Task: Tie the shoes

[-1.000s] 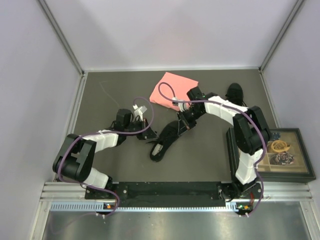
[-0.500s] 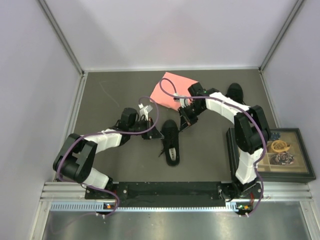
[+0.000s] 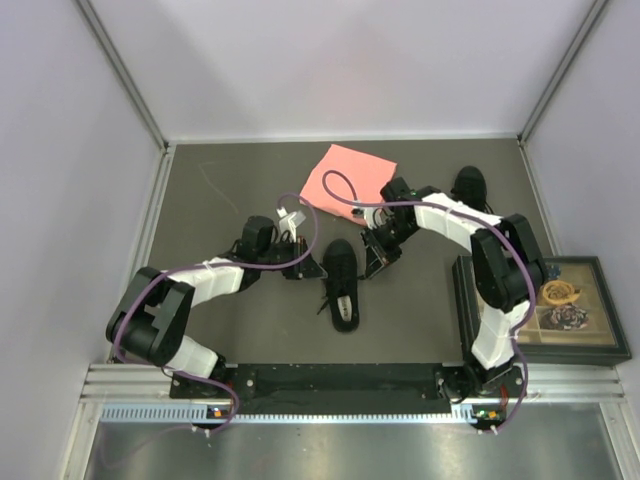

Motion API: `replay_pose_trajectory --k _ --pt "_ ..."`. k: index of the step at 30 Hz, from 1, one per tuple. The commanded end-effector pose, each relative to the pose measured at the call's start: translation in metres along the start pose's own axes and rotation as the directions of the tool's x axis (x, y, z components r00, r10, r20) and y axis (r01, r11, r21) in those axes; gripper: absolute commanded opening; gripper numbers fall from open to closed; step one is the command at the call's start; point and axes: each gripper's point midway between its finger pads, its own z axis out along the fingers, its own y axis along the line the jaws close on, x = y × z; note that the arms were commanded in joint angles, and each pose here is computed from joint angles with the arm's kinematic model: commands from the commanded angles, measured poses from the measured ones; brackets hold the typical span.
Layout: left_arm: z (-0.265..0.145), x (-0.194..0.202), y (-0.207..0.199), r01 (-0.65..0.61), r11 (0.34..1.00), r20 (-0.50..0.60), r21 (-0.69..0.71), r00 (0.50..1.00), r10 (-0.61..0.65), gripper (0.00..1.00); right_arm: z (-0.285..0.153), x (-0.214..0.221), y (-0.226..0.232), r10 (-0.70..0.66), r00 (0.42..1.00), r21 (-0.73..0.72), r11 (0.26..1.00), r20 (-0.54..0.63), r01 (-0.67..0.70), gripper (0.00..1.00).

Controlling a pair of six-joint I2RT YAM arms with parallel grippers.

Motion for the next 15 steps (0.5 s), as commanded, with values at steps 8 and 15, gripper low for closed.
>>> replay_pose_trajectory --k 8,15 --pt "-0.036 -0.059 -0.031 -0.249 0.969 0.099 0.002 0.964 0.247 0.78 -0.061 -0.024 0.057 -0.173 0.964 -0.047 0.981 0.202 0.186 0.71" --pt "-0.095 -0.112 -0.014 -0.291 0.938 0.109 -0.187 0.943 0.314 0.98 -0.102 -0.018 0.067 -0.239 0.92 0.084 0.971 0.311 0.224 0.98"
